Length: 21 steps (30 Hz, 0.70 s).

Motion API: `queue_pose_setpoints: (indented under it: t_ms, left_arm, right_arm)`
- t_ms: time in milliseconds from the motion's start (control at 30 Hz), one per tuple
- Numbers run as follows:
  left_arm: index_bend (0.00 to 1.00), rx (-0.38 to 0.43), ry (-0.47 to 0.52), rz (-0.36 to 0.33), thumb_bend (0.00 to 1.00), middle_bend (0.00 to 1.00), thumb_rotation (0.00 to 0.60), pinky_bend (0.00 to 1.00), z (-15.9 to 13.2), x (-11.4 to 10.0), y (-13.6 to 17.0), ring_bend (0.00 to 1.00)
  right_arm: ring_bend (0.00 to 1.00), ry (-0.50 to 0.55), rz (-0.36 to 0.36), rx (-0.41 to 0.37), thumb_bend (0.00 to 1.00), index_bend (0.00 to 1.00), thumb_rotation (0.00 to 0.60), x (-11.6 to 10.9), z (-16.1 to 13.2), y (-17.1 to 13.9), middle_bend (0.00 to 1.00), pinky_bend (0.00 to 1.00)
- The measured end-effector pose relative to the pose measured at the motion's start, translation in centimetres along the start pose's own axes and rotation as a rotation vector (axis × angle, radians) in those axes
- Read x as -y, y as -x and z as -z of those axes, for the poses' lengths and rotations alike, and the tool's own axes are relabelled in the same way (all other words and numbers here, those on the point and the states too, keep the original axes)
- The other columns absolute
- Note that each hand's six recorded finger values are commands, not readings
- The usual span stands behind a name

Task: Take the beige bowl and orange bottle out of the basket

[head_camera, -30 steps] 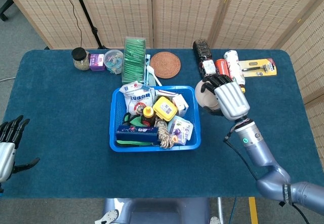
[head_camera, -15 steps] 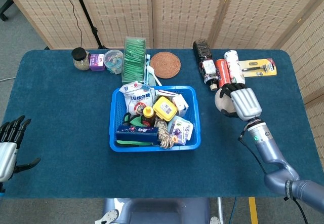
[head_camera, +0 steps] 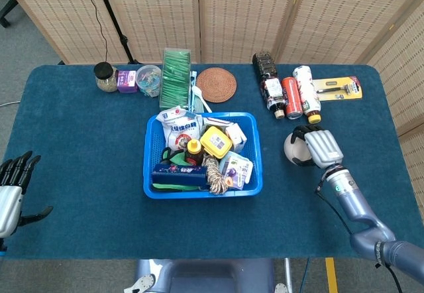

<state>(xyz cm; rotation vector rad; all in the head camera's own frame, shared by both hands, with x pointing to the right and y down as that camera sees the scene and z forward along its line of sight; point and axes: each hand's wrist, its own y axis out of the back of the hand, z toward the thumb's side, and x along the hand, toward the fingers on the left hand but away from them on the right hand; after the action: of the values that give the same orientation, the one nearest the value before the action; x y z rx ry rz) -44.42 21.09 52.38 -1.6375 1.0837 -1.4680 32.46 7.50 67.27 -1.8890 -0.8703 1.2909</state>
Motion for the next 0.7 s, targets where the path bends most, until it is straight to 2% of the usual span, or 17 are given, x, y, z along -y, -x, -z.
queue_pose_setpoints:
  t_ms: [67, 133, 200, 267, 300, 433, 700]
  left_arm:
    - [0.0, 0.001, -0.002, 0.001, 0.06, 0.0, 0.6, 0.0, 0.0, 0.0, 0.0, 0.0]
    - [0.0, 0.0, -0.002, 0.002, 0.06, 0.0, 0.6, 0.0, 0.0, 0.0, 0.0, 0.0]
    - [0.0, -0.001, -0.001, 0.001, 0.06, 0.0, 0.6, 0.0, 0.0, 0.0, 0.0, 0.0]
    - [0.0, -0.002, -0.002, 0.001, 0.06, 0.0, 0.6, 0.0, 0.0, 0.0, 0.0, 0.0]
    - [0.0, -0.002, -0.002, 0.003, 0.06, 0.0, 0.6, 0.0, 0.0, 0.0, 0.0, 0.0]
    - [0.0, -0.003, 0.004, 0.003, 0.06, 0.0, 0.6, 0.0, 0.1, -0.1, 0.0, 0.0]
    - [0.0, -0.001, 0.011, 0.001, 0.06, 0.0, 0.6, 0.0, 0.2, -0.2, 0.0, 0.0]
  right_arm:
    - [0.25, 0.01, -0.02, 0.001, 0.28, 0.36, 0.6, 0.2, 0.0, -0.1, 0.26, 0.4]
    - [0.15, 0.023, -0.038, 0.002, 0.28, 0.23, 0.6, 0.3, 0.0, -0.2, 0.15, 0.35]
    - [0.03, 0.045, -0.067, 0.001, 0.28, 0.06, 0.6, 0.6, 0.0, -0.3, 0.02, 0.24]
    - [0.0, 0.069, -0.106, 0.001, 0.28, 0.0, 0.6, 0.8, 0.0, -0.5, 0.0, 0.13]
    - [0.0, 0.078, -0.125, 0.002, 0.28, 0.0, 0.6, 0.9, 0.0, -0.6, 0.0, 0.1]
    - [0.0, 0.092, -0.196, 0.013, 0.28, 0.0, 0.6, 0.9, 0.3, -1.0, 0.0, 0.05]
    - [0.0, 0.093, -0.148, -0.02, 0.28, 0.0, 0.6, -2.0, -1.2, -1.8, 0.0, 0.04]
